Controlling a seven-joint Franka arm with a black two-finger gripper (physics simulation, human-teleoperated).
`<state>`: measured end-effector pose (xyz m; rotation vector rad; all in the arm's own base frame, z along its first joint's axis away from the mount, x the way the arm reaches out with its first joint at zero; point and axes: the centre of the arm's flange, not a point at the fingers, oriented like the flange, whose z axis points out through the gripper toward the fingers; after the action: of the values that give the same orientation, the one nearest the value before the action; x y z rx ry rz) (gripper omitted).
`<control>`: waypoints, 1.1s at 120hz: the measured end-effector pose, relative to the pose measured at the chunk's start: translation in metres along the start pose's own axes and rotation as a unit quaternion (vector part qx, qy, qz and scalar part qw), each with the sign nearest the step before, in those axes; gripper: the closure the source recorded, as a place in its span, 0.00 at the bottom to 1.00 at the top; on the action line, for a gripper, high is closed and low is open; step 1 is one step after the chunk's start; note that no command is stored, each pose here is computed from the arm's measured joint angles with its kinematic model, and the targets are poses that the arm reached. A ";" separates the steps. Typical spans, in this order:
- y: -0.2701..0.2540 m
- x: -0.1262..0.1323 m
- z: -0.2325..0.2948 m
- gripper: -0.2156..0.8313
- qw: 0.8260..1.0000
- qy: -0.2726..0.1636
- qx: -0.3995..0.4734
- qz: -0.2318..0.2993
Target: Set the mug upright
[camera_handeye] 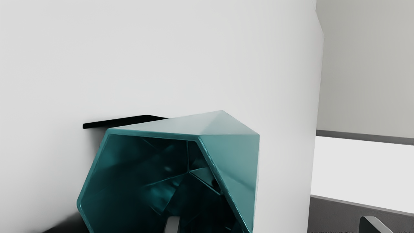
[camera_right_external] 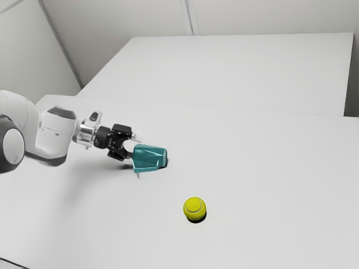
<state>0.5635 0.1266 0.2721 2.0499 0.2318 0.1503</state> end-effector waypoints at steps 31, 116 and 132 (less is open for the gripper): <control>-0.004 0.001 0.012 0.23 1.000 0.004 -0.004 0.006; 0.028 0.012 -0.001 0.93 0.999 0.017 -0.014 0.031; 0.098 0.040 -0.033 0.94 0.993 0.007 0.031 0.118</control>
<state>0.6049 0.1191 0.3751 2.1338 0.0014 0.3054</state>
